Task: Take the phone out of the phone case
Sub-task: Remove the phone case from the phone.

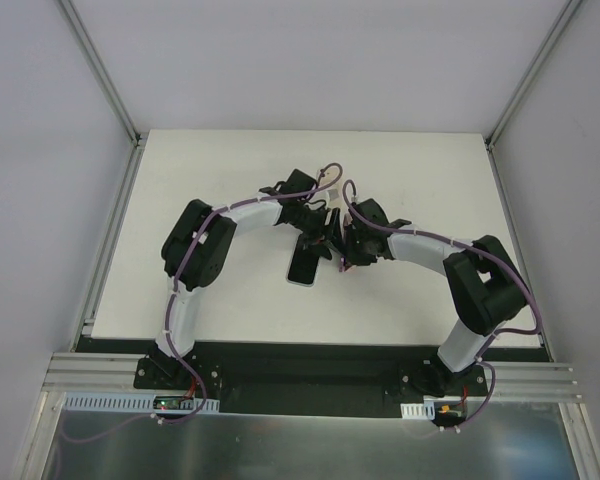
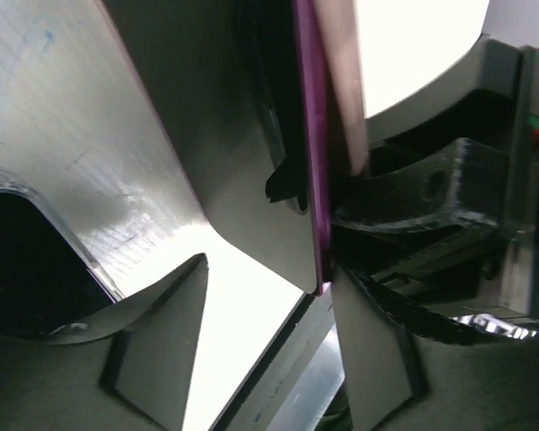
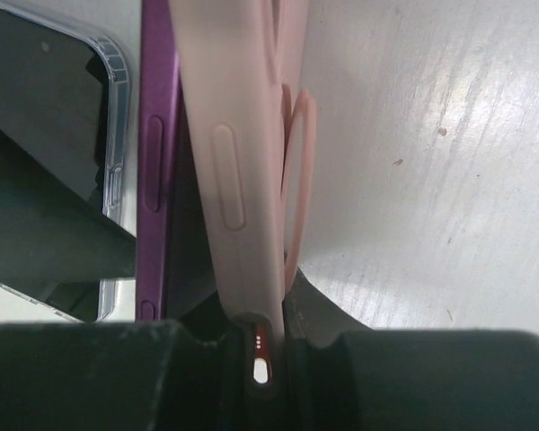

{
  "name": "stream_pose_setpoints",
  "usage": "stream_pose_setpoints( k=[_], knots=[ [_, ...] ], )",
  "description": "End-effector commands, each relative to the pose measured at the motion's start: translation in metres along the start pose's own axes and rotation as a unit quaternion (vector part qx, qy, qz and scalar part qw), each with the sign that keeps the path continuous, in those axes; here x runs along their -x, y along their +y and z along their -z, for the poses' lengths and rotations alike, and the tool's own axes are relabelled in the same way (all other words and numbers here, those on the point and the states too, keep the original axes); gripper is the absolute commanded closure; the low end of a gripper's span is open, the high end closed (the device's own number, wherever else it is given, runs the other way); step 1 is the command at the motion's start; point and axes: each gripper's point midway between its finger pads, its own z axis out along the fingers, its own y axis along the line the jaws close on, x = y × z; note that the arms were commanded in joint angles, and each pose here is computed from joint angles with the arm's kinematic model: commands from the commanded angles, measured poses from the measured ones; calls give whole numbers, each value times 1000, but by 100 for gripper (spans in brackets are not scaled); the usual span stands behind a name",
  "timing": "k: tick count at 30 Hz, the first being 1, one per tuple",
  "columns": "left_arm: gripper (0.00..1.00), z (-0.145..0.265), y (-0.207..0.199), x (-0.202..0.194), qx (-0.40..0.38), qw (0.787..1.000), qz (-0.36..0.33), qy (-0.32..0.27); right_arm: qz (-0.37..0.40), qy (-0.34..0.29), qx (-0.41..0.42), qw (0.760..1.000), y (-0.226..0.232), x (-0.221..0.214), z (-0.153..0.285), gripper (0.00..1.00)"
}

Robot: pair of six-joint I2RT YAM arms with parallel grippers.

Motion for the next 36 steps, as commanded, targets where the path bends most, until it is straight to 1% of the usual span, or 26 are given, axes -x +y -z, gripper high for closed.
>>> stream_pose_setpoints(
  k=[1,3,4,5,6,7,12,13,14,16,19,20,21,23,24,26,28,29,31,36],
  knots=[
    [49,-13,20,-6,115,992,-52,-16,-5,67,74,995,36,-34,3,99],
    [51,-12,24,-10,143,988,-57,-14,-6,65,73,995,36,-32,8,99],
    [56,-11,27,-8,160,985,-65,-22,-6,66,73,995,36,-34,10,98],
    [64,-12,28,-11,173,982,-70,-20,-6,60,77,995,38,-31,14,99],
    [68,-12,29,-12,181,980,-77,-20,-7,59,76,995,38,-31,15,99],
    [75,-11,33,-10,200,976,-83,-27,-7,59,79,995,39,-31,16,99],
    [77,-6,47,-18,271,957,-103,-20,-7,49,81,995,42,-24,24,99],
    [77,-4,50,-18,285,952,-108,-22,-6,47,82,995,42,-23,25,98],
    [76,-2,54,-17,309,943,-117,-31,-9,45,83,995,43,-22,27,99],
    [76,1,57,-18,328,936,-123,-31,-9,43,86,995,45,-21,28,99],
    [77,5,62,-17,364,920,-140,-41,-14,41,90,995,47,-20,30,99],
    [77,7,66,-14,381,912,-146,-49,-15,41,90,995,46,-20,30,99],
    [78,6,65,-16,385,909,-154,-47,-17,42,91,995,46,-21,30,99],
    [77,3,67,-16,389,907,-156,-45,-16,39,91,995,46,-21,31,99],
    [76,2,66,-15,384,909,-154,-45,-19,39,91,995,46,-21,31,99],
    [77,-1,66,-15,382,910,-155,-44,-20,38,90,995,45,-22,32,98],
    [93,-1,64,-13,379,911,-156,-45,-22,35,86,995,42,-23,34,99],
    [100,0,60,-12,376,912,-158,-48,-22,34,85,996,41,-23,35,99],
    [100,6,55,-11,374,912,-162,-54,-25,29,80,996,36,-24,39,99],
    [100,32,15,-4,343,916,-190,-90,-31,14,51,998,15,-18,54,99]
  ],
)
